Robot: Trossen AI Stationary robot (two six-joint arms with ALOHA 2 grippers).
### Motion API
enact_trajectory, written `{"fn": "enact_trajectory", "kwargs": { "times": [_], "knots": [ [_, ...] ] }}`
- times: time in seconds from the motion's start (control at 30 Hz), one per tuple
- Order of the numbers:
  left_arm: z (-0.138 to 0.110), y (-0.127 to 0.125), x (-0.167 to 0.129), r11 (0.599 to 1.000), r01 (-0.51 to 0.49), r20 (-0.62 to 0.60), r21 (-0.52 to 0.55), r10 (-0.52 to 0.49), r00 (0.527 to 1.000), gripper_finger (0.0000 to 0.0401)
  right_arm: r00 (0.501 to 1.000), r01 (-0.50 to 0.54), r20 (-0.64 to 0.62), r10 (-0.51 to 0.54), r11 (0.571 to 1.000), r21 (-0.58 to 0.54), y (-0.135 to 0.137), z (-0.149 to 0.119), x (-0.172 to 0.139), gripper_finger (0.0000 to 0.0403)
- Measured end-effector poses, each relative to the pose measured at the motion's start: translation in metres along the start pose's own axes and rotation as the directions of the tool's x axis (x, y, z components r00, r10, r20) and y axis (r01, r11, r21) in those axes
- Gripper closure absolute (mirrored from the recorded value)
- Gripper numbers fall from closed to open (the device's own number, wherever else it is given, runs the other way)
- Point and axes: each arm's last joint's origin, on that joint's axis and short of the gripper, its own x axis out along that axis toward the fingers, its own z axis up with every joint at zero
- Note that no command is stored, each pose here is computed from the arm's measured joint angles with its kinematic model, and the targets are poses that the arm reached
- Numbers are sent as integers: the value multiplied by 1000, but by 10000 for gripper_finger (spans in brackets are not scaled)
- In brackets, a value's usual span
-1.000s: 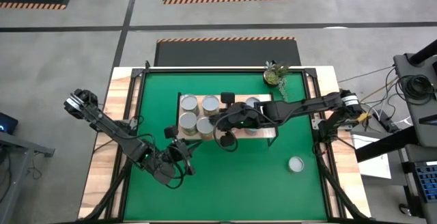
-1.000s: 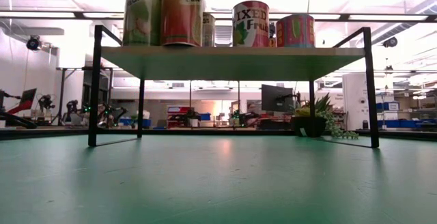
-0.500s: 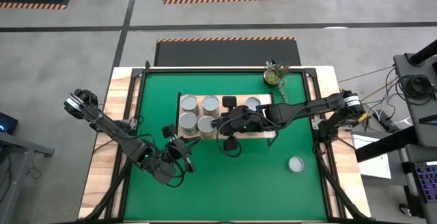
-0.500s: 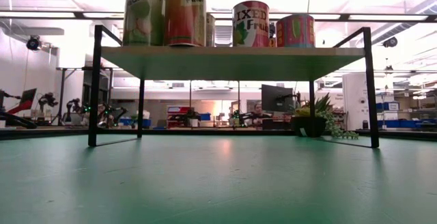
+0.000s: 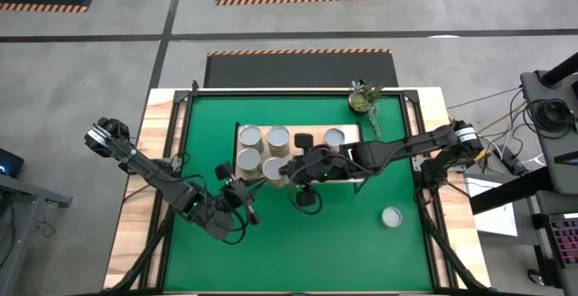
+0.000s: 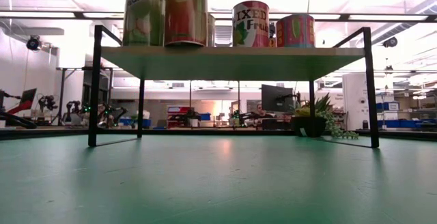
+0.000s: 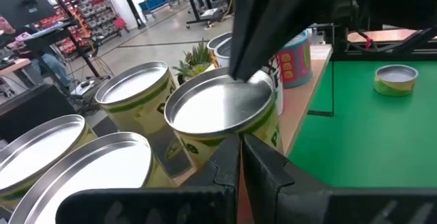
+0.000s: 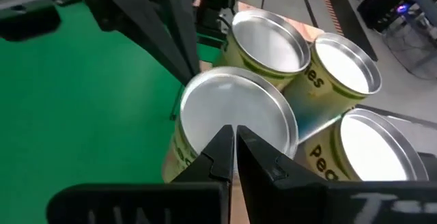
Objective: Pick and place cans onto a shelf
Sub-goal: Put the canned pineapple on the shelf
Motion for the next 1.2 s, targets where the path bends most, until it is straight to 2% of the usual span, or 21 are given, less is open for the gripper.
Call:
{"fn": "enact_trajectory", "kwargs": {
  "times": [0.37,0.53,0.63,0.9,1.1,1.2],
  "knots": [
    [1,1,2,1000,-4,1,-11,4,1000,401,1000,3,13,-3,1000,-11,2,2,-4,394],
    [0,-5,-3,995,103,-22,1,-103,994,401,1000,15,15,-14,1000,-23,-2,8,-11,394],
    [0,-6,-3,989,146,-34,0,-146,989,401,998,61,9,-61,997,-53,-4,10,-12,394],
    [1,-3,3,993,120,-35,-8,-120,992,401,995,99,-23,-101,993,-64,-15,3,-7,394],
    [2,0,9,995,94,-38,-15,-94,995,401,994,90,-53,-93,994,-57,-14,-1,-6,394],
    [3,3,13,997,79,-41,-19,-80,996,401,997,55,-57,-56,998,-28,-12,-2,-5,394]
  ]
}}
